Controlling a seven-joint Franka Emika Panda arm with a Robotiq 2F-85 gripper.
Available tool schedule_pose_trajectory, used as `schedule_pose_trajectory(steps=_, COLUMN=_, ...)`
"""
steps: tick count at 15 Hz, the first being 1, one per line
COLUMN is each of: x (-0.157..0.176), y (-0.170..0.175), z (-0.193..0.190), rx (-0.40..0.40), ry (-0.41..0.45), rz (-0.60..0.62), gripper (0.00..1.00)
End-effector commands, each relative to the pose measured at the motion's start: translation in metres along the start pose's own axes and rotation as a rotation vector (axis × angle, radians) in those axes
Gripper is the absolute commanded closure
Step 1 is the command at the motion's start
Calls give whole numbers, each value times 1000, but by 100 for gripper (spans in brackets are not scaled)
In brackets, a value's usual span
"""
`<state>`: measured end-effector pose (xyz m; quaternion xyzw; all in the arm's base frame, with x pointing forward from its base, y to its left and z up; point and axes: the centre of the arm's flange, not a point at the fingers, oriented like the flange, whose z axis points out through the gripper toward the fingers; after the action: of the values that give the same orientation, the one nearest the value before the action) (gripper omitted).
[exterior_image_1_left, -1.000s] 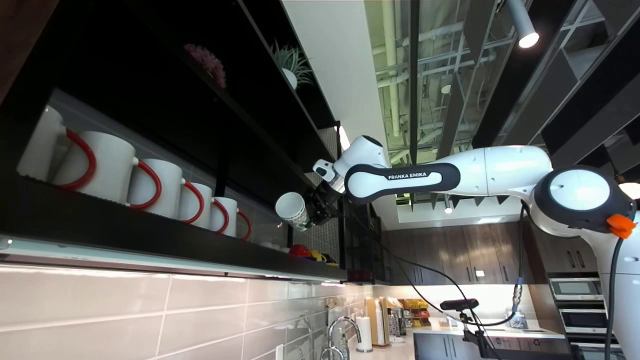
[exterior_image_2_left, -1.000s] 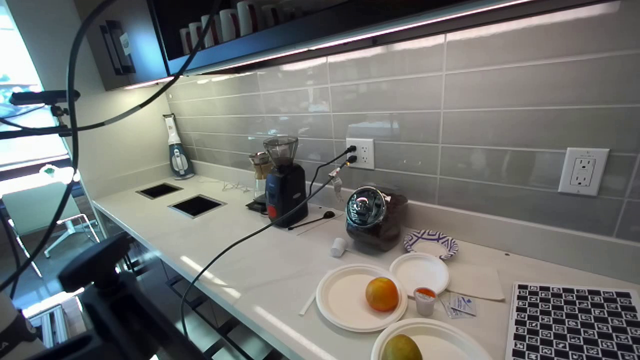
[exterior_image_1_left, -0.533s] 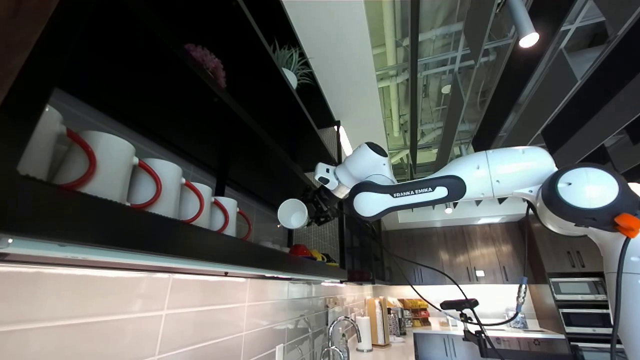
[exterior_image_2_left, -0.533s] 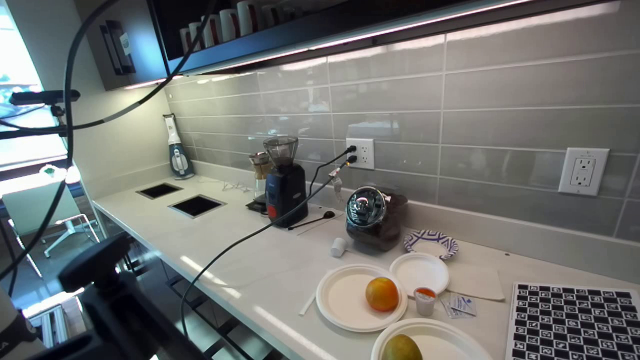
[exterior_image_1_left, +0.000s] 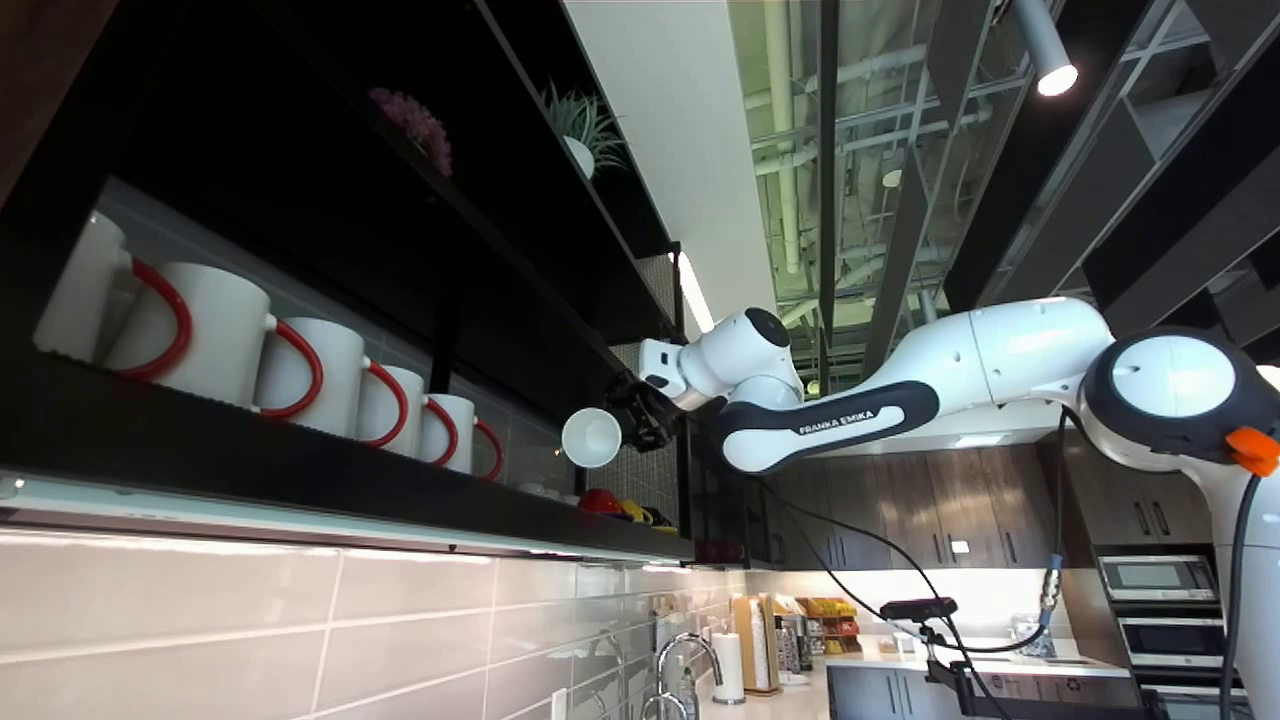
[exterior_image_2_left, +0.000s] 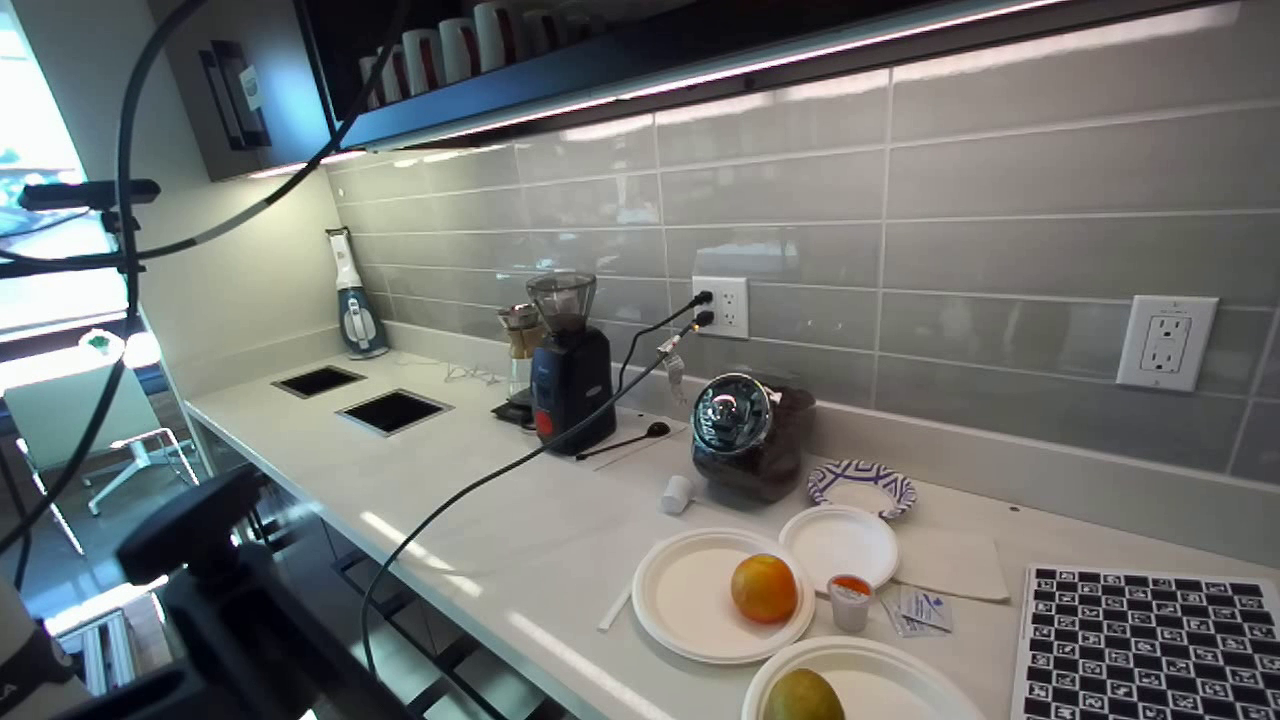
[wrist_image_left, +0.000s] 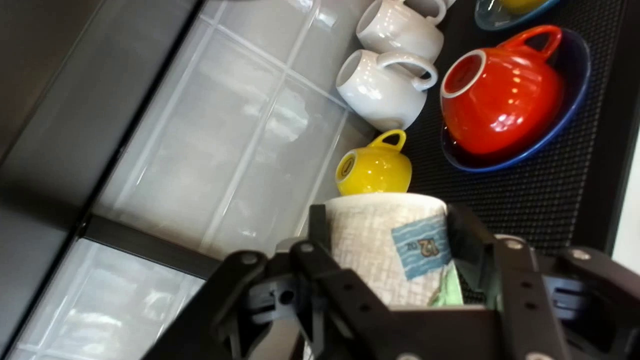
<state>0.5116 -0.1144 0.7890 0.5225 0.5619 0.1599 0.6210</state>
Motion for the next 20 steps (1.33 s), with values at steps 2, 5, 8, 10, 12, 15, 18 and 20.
schedule_pose_trajectory(steps=2, x=8, y=-24, z=4, rx=39, ry=-104, rz=-68, gripper=64)
schedule_pose_trajectory(steps=5, x=12, y=-29, z=12, rx=38, ry=-149, rz=-101, gripper=64)
schedule_pose_trajectory(steps=8, x=23, y=-29, z=17, rx=11, ry=-158, rz=-131, gripper=64)
schedule_pose_trajectory(steps=10, x=31, y=-27, z=23, rx=-4, ry=-159, rz=-158, gripper=64)
schedule_pose_trajectory(steps=12, x=39, y=-25, z=27, rx=-10, ry=-153, rz=-182, gripper=64)
schedule_pose_trajectory(steps=15, x=52, y=-20, z=32, rx=-24, ry=-153, rz=-226, gripper=64)
schedule_pose_trajectory(steps=18, x=64, y=-17, z=35, rx=-40, ry=-154, rz=-266, gripper=64)
schedule_pose_trajectory(steps=20, x=70, y=-15, z=36, rx=-61, ry=-166, rz=-294, gripper=64)
